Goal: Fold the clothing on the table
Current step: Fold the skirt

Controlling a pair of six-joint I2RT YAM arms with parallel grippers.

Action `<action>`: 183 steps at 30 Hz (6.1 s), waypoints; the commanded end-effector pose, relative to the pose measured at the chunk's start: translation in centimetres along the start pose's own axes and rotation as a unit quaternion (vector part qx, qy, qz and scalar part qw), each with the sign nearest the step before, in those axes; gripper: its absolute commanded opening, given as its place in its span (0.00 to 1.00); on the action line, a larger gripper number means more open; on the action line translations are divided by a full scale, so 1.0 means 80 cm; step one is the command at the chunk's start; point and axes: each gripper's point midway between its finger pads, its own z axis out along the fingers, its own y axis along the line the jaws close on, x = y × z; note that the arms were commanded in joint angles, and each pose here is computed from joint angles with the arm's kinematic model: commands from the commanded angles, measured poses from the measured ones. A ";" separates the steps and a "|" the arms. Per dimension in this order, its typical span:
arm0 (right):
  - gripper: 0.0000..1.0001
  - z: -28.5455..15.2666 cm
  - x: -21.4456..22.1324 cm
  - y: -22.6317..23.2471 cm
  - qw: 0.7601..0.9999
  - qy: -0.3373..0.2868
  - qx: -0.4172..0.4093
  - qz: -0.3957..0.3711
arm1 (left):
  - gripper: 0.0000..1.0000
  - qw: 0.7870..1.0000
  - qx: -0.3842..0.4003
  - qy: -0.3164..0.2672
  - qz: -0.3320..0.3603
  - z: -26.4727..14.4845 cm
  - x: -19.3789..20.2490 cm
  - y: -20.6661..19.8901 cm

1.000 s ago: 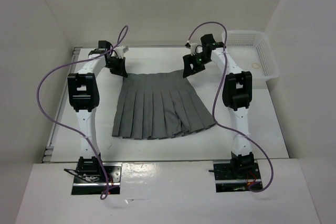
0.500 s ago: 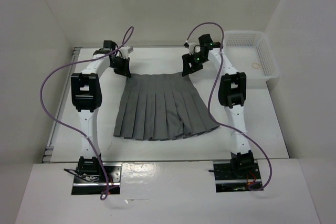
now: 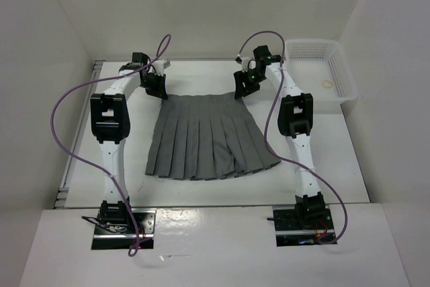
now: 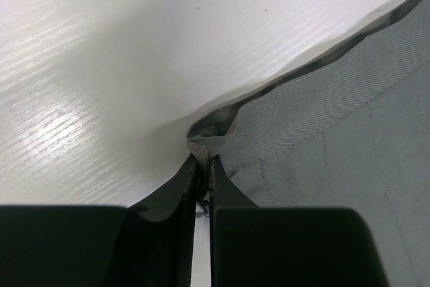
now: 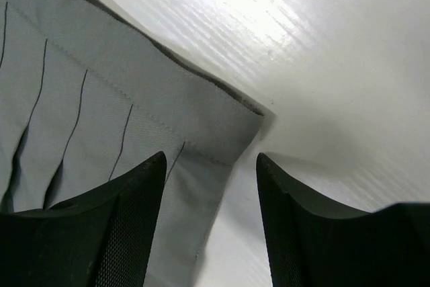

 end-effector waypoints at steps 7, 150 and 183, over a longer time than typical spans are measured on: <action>0.58 0.004 -0.007 -0.005 1.000 -0.002 0.006 0.003 | 0.05 0.999 0.004 0.035 -0.006 0.000 0.031 -0.008; 0.85 -0.163 0.242 0.272 0.915 0.268 -0.060 -0.294 | 0.59 0.965 0.039 0.073 0.249 -0.285 0.187 -0.296; 0.99 0.006 0.210 0.270 0.976 0.170 0.116 -0.078 | 1.00 0.947 -0.268 -0.129 -0.122 -0.369 0.168 -0.051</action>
